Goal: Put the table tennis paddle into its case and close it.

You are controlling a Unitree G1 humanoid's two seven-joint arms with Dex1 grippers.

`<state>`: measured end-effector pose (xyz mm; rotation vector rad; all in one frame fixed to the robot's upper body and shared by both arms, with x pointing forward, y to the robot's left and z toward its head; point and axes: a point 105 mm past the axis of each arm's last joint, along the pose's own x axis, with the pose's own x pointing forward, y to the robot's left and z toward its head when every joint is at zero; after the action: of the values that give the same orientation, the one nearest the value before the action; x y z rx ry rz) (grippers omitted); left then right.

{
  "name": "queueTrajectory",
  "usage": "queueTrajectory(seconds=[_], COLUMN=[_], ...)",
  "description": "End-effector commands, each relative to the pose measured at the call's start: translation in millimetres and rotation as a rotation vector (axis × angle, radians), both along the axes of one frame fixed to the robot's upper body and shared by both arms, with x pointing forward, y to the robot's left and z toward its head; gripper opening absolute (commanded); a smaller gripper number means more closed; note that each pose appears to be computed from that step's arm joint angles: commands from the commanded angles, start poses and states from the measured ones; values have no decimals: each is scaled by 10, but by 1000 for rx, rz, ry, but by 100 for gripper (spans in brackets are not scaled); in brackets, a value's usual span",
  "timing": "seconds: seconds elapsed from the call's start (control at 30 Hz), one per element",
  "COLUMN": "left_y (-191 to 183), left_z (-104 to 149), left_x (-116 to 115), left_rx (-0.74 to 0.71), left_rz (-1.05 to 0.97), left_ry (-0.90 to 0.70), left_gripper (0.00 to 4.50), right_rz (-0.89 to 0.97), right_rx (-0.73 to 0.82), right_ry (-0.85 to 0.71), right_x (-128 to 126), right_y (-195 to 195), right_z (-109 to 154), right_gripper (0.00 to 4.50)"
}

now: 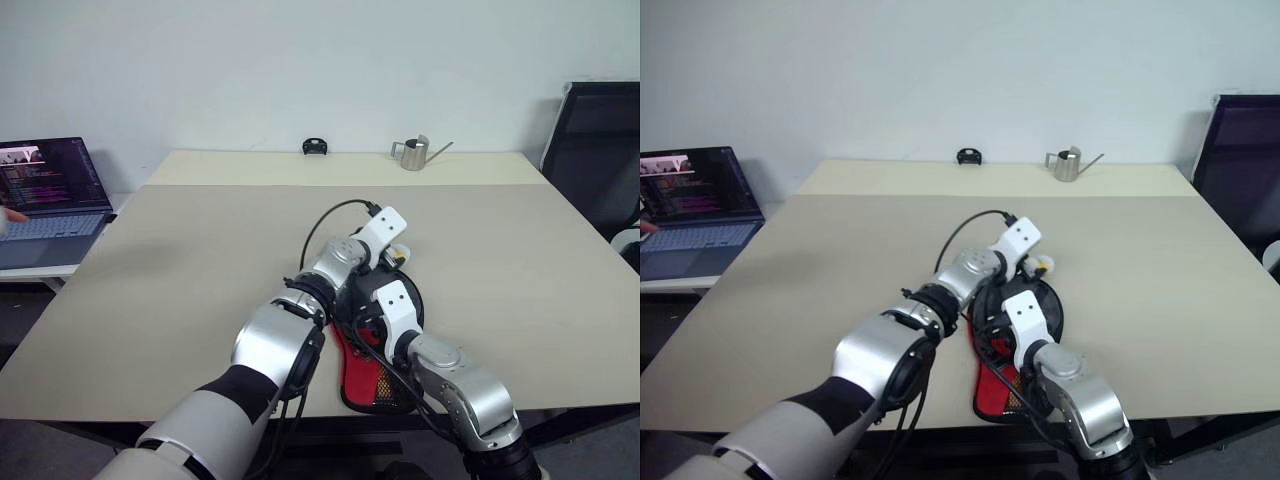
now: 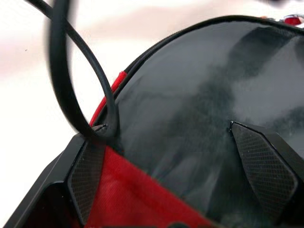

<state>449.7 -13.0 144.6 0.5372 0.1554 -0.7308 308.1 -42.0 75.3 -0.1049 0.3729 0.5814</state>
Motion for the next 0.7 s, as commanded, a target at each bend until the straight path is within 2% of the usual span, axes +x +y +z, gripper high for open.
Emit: queueTrajectory(seconds=[0.03, 0.1, 0.23, 0.4, 0.6, 0.7], left_y=[145, 319, 598, 958, 1221, 1287], left_z=[486, 619, 711, 517, 297, 246], left_x=[126, 172, 162, 53, -433, -575], left_rx=[-60, -91, -162, -277, -300, -311], left_rz=[8, 17, -35, -84, -278, -297], left_ry=[-133, -159, -171, -124, -123, -88], left_gripper=[447, 447, 447, 447, 447, 447], right_rz=[-23, -25, -34, -16, 42, 97], right_rx=[-48, -54, -53, -53, -21, -19], right_ry=[126, 117, 105, 107, 114, 100], right_x=[1, 57, 129, 113, 75, 53], right_y=[-138, -182, -281, -413, -571, -598], right_z=[-348, -351, -341, -349, -211, -115], right_gripper=[450, 450, 450, 450, 450, 450])
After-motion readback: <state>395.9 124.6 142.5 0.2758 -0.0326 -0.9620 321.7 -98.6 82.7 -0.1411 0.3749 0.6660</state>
